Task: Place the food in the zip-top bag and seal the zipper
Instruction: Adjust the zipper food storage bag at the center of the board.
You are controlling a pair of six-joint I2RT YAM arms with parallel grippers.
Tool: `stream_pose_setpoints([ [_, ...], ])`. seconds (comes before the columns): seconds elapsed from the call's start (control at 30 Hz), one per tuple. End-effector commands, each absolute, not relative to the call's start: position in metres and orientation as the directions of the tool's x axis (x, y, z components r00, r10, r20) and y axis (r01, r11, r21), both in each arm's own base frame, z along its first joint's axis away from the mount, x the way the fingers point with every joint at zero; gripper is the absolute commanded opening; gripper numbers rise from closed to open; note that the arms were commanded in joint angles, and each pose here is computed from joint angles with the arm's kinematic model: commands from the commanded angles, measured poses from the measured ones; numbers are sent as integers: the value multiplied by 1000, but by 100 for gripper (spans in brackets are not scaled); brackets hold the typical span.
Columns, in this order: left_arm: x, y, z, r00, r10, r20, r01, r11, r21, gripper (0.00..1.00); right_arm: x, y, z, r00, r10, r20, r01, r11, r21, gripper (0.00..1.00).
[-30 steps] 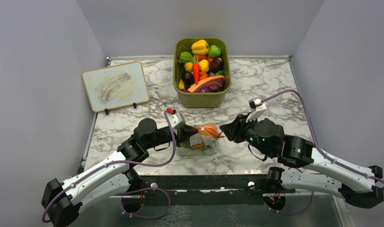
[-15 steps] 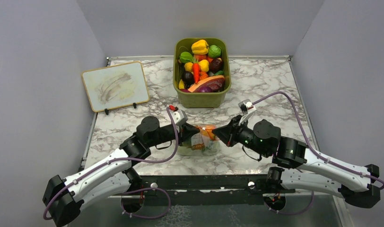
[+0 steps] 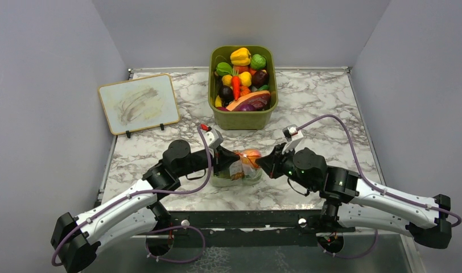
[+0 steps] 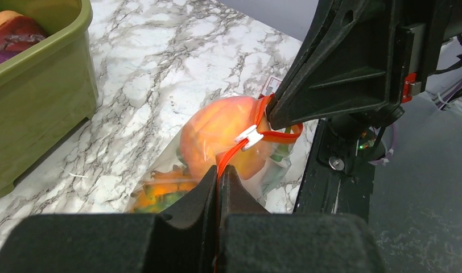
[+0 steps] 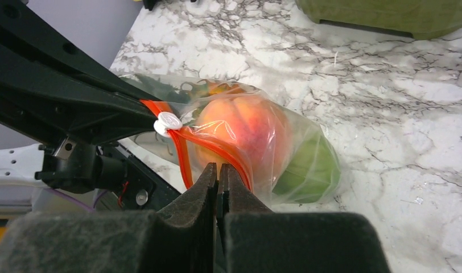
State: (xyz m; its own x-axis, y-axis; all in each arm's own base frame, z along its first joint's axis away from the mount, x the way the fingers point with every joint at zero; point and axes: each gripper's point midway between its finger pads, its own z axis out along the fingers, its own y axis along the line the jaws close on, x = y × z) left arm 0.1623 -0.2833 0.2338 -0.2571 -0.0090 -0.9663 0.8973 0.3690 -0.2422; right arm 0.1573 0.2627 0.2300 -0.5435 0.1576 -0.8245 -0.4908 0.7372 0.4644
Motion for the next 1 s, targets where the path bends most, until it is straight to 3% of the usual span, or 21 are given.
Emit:
stream_pose_setpoints([
  [0.0, 158, -287, 293, -170, -154, -973, 929, 305, -211, 0, 165, 244, 210, -537, 70, -841, -438, 829, 349, 1],
  [0.13, 154, -290, 296, -171, -149, -974, 938, 277, -207, 0, 166, 254, 223, -504, 46, -862, -492, 805, 330, 4],
  [0.37, 153, -290, 273, -176, -54, -983, 942, 279, -184, 0, 157, 244, 275, -531, 96, -842, -479, 785, 392, 30],
  [0.43, 153, -290, 270, -175, -49, -983, 942, 282, -181, 0, 156, 235, 291, -522, 117, -845, -470, 787, 399, 32],
  [0.7, 155, -292, 266, -181, -42, -983, 942, 279, -186, 0, 153, 225, 308, -504, 141, -852, -475, 778, 410, 17],
  [0.97, 156, -292, 272, -175, -46, -984, 942, 282, -180, 0, 150, 234, 276, -558, 88, -825, -464, 791, 399, 10],
])
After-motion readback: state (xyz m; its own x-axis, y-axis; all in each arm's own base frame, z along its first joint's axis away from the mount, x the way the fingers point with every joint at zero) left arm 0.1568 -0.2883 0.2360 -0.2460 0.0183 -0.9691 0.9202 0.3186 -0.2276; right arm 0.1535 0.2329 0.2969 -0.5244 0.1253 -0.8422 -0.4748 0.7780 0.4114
